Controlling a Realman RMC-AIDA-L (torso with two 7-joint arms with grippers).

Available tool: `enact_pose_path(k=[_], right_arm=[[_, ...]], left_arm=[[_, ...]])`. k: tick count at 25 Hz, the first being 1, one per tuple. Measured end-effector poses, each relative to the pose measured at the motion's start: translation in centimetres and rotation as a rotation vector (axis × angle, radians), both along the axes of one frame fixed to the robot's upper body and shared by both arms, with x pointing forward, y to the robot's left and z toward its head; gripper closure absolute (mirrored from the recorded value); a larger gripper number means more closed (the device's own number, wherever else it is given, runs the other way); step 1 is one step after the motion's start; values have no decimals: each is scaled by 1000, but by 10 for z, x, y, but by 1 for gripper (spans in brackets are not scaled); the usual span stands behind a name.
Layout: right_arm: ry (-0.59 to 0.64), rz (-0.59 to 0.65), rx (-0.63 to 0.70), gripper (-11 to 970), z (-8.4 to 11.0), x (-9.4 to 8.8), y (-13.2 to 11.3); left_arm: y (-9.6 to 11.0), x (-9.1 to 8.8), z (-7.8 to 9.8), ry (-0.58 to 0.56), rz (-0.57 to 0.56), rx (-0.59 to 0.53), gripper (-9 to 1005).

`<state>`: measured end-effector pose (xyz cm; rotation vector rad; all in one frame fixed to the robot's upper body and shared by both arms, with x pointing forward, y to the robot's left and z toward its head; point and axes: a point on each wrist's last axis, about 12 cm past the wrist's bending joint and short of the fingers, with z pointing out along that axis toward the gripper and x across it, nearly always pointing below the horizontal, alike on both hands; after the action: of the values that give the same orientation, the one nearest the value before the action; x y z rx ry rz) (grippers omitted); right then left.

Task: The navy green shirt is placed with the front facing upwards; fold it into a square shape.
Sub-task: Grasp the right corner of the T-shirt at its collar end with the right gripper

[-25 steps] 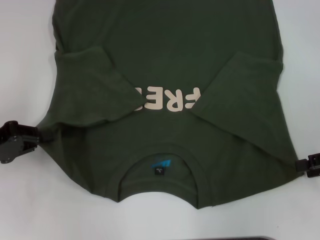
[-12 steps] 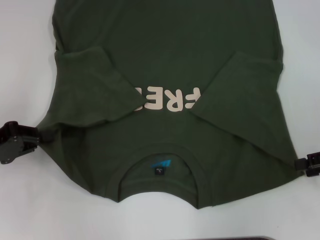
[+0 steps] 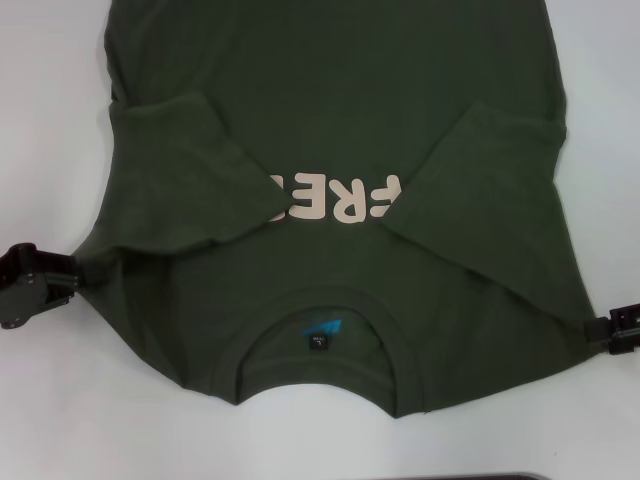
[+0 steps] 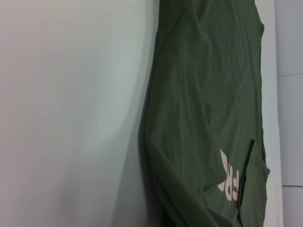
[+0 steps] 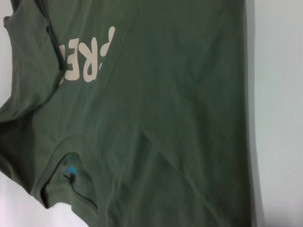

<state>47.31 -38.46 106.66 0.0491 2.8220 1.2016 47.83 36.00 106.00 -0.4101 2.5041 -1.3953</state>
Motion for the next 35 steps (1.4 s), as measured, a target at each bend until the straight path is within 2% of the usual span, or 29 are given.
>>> enact_pose_path(k=[35], right_arm=[[4,2,13,325,-3,10,11]], left_arm=[[-2,4,2,-6,-9,0,933]])
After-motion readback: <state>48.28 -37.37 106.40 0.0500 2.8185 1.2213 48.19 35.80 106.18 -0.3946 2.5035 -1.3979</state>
